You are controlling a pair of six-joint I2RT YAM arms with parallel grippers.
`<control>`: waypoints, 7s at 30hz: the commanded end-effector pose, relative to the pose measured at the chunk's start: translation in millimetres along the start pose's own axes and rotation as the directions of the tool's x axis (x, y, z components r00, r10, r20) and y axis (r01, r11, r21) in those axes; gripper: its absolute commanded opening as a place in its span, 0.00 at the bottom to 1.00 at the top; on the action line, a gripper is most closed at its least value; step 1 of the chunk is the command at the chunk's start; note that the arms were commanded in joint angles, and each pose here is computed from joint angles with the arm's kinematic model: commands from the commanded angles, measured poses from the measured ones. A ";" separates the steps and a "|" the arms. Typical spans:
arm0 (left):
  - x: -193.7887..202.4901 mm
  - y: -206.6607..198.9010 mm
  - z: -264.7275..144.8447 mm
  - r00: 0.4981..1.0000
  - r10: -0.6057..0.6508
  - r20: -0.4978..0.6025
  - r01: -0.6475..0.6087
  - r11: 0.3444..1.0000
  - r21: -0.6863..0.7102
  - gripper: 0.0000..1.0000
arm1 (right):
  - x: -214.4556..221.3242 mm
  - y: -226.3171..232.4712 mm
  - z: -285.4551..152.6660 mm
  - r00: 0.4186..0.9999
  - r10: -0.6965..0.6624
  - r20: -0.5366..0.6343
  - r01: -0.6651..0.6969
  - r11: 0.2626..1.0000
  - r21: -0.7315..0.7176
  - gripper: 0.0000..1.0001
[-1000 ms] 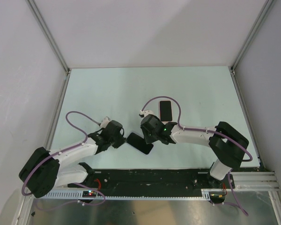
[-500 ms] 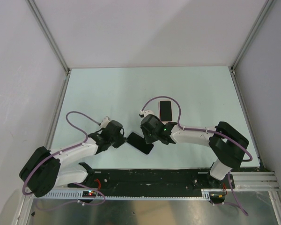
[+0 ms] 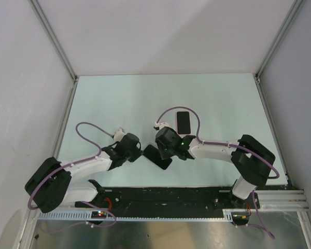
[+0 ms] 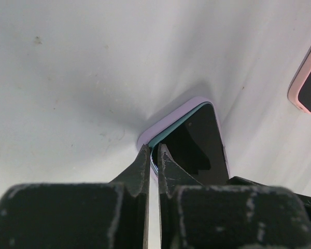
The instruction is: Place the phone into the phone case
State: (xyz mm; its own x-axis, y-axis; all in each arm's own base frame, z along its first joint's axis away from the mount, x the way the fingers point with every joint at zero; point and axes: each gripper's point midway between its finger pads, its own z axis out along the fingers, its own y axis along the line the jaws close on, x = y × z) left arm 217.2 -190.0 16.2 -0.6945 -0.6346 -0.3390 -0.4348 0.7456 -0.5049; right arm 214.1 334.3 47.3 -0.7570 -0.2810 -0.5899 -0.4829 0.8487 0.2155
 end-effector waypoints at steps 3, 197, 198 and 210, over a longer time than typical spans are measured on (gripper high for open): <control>37.2 88.1 23.4 0.997 0.036 -0.061 -0.051 0.962 -0.267 0.00 | -17.1 13.4 -0.9 0.999 0.009 0.048 -0.007 1.000 -0.027 0.25; 10.6 -32.4 -24.1 0.954 0.294 -0.050 -0.291 0.954 0.069 0.00 | -8.2 -78.2 -76.3 0.946 0.262 0.192 -0.286 0.952 0.111 0.44; 4.1 -32.2 -24.3 0.959 0.282 -0.039 -0.279 0.958 0.067 0.00 | -10.0 -66.0 -75.5 0.959 0.217 0.182 -0.238 0.966 0.100 0.44; -60.3 -3.3 -30.7 0.993 0.100 0.060 -0.103 0.993 0.053 0.00 | -14.9 59.9 -29.5 0.986 -0.148 0.074 0.145 0.989 0.037 0.33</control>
State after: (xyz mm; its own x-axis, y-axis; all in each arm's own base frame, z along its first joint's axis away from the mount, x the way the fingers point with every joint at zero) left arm 237.9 -154.2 54.4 -0.7086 -0.5631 -0.4253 -0.3509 0.8041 -0.4799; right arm 183.1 355.5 93.5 -0.6966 -0.2849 -0.6584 -0.5174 0.8352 0.1860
